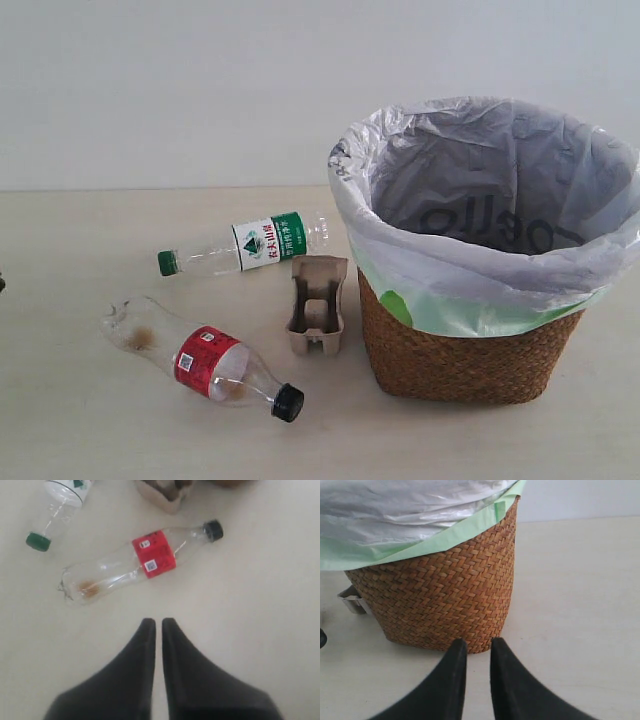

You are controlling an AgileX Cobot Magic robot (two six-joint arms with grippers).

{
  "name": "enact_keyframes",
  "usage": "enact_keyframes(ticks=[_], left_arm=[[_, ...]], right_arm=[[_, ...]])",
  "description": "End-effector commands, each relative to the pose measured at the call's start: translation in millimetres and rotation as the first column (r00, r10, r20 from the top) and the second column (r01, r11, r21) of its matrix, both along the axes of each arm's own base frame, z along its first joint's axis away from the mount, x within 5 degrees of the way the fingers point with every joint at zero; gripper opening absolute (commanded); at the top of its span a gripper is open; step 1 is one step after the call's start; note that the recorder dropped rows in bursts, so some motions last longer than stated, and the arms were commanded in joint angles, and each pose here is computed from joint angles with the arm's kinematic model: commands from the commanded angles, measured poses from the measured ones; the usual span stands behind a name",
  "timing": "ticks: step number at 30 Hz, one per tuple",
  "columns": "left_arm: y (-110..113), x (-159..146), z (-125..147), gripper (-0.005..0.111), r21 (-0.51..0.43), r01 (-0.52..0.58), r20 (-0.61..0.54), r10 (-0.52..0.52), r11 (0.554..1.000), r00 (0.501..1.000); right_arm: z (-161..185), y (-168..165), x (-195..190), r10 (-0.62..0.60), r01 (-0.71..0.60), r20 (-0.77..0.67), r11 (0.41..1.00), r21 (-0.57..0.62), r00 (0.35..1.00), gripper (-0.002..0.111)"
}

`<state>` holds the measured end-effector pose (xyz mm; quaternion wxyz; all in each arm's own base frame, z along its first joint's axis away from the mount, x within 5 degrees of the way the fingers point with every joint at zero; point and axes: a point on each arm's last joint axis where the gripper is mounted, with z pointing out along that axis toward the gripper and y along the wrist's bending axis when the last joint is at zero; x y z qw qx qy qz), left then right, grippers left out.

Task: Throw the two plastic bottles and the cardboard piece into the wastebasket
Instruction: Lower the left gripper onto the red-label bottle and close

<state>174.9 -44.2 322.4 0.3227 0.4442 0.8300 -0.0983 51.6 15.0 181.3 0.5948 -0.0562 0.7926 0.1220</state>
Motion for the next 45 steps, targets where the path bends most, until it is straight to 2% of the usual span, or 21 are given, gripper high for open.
enact_keyframes(ticks=[1, 4, 7, 10, 14, 17, 22, 27, 31, 34, 40, 42, 45], left_arm=[[4, 30, -18, 0.004, 0.168, 0.166, 0.044, -0.176, 0.972, 0.983], [0, 51, -37, 0.004, 0.221, 0.230, 0.039, -0.244, 0.948, 0.969], [-15, 69, -59, 0.004, 0.270, 0.285, 0.012, -0.299, 0.920, 0.954], [-32, 82, -80, 0.004, 0.395, 0.386, -0.022, -0.411, 0.834, 0.911], [-57, 91, -104, 0.004, 0.452, 0.461, -0.053, -0.493, 0.763, 0.868], [-66, 93, -120, 0.004, 0.523, 0.528, -0.113, -0.559, 0.669, 0.821], [-71, 97, -127, 0.004, 0.595, 0.532, -0.126, -0.584, 0.602, 0.802], [-75, 100, -124, 0.004, 0.600, 0.501, -0.063, -0.587, 0.624, 0.807], [-79, 100, -124, 0.007, 0.608, 0.500, -0.045, -0.602, 0.617, 0.797], [-80, 100, -124, 0.021, 0.605, 0.495, -0.039, -0.598, 0.623, 0.801], [-82, 103, -123, 0.059, 0.601, 0.472, 0.001, -0.591, 0.645, 0.806], [-83, 105, -123, 0.066, 0.593, 0.462, 0.018, -0.584, 0.659, 0.811], [-84, 107, -125, 0.068, 0.597, 0.452, 0.036, -0.585, 0.662, 0.810]], right_arm=[[1, 0, 0, 0.001, -0.001, 0.011, 1.000, 0.004, 1.000, 0.013], [1, 0, 0, 0.001, -0.001, 0.011, 1.000, 0.004, 1.000, 0.013], [1, 0, 0, 0.001, -0.001, 0.011, 1.000, 0.004, 1.000, 0.013], [1, 0, 0, 0.001, -0.001, 0.011, 1.000, 0.004, 1.000, 0.013], [1, 0, 0, 0.001, -0.001, 0.011, 1.000, 0.004, 1.000, 0.013], [1, 0, 0, 0.001, -0.001, 0.011, 1.000, 0.004, 1.000, 0.013], [1, 0, 0, 0.001, -0.001, 0.011, 1.000, 0.004, 1.000, 0.013], [1, 0, 0, 0.001, -0.001, 0.011, 1.000, 0.004, 1.000, 0.013], [1, 0, 0, 0.001, -0.001, 0.011, 1.000, 0.004, 1.000, 0.013], [1, 0, 0, 0.001, -0.001, 0.011, 1.000, 0.004, 1.000, 0.013], [1, 0, 0, 0.001, -0.001, 0.011, 1.000, 0.004, 1.000, 0.013], [1, 0, 0, 0.001, -0.001, 0.011, 1.000, 0.004, 1.000, 0.013], [1, 0, 0, 0.001, -0.001, 0.011, 1.000, 0.004, 1.000, 0.013]])
